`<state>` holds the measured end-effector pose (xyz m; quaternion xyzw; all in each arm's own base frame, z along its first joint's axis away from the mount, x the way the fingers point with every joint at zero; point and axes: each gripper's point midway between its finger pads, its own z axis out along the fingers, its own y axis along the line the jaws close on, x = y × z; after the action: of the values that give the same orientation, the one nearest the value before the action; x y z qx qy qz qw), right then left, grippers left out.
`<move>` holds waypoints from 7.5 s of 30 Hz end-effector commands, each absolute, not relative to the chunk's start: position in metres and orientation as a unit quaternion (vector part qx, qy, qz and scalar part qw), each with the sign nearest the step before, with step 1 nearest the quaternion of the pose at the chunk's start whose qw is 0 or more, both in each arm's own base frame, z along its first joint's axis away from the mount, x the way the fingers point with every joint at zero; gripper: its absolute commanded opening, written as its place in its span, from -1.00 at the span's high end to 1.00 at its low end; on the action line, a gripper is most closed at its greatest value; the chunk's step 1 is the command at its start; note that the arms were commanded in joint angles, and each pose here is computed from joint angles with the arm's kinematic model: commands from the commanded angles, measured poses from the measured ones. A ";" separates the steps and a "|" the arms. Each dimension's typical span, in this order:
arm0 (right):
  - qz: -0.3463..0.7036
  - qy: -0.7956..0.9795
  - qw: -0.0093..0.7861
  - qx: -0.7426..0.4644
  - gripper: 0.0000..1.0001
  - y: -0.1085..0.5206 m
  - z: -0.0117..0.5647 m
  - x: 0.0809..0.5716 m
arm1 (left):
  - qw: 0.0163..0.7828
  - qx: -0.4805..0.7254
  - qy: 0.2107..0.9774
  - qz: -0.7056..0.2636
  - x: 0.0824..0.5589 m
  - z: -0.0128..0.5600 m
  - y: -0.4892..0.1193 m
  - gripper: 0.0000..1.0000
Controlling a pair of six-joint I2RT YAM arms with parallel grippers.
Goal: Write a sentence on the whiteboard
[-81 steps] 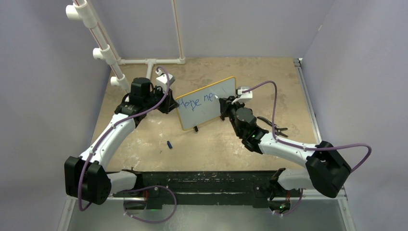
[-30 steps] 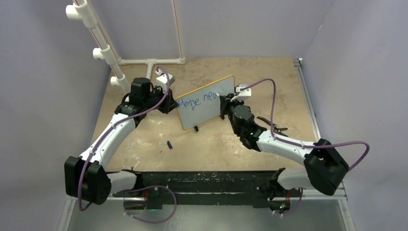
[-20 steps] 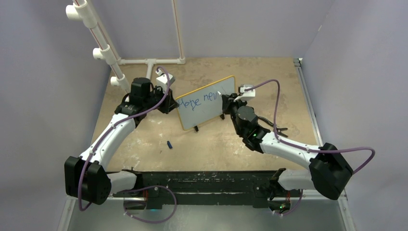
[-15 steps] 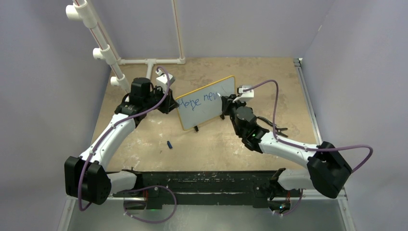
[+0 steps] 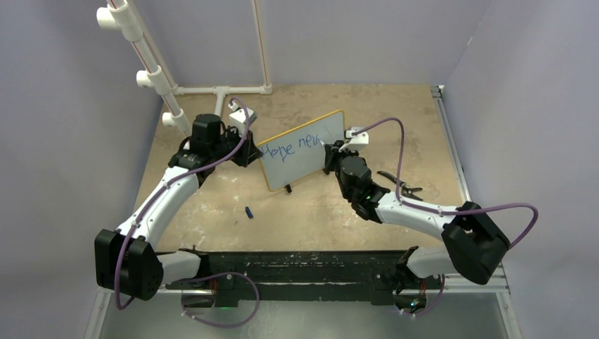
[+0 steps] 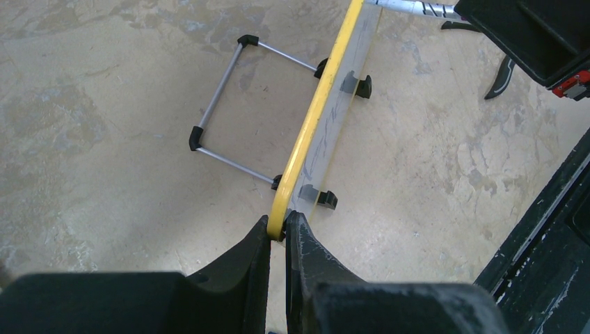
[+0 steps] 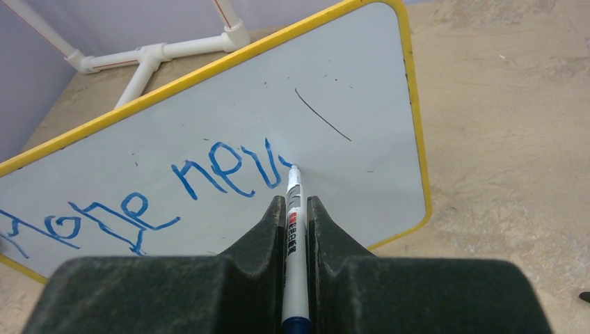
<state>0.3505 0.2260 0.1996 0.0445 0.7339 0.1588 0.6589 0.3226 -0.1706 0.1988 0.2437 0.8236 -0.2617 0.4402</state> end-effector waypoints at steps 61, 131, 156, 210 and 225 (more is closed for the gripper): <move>0.150 0.742 0.651 0.057 1.00 0.222 0.188 0.353 | 0.457 0.251 0.818 -0.243 0.328 0.203 -0.166 1.00; 0.168 0.695 0.697 0.051 1.00 0.225 0.236 0.363 | 0.458 0.251 0.818 -0.243 0.327 0.204 -0.165 1.00; 0.159 0.712 0.681 0.066 1.00 0.218 0.218 0.364 | 0.459 0.251 0.817 -0.243 0.327 0.205 -0.165 1.00; 0.185 0.659 0.725 0.074 1.00 0.140 0.273 0.293 | 0.438 0.352 0.766 -0.312 0.414 0.246 -0.323 -0.16; 0.197 0.668 0.714 0.072 1.00 0.140 0.270 0.286 | 0.366 0.419 0.752 -0.354 0.372 0.204 -0.323 1.00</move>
<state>0.2892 0.1387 0.2694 0.0770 0.6671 0.1843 0.7176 0.3951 -0.3237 0.2080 0.3786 0.7722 -0.3348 0.3850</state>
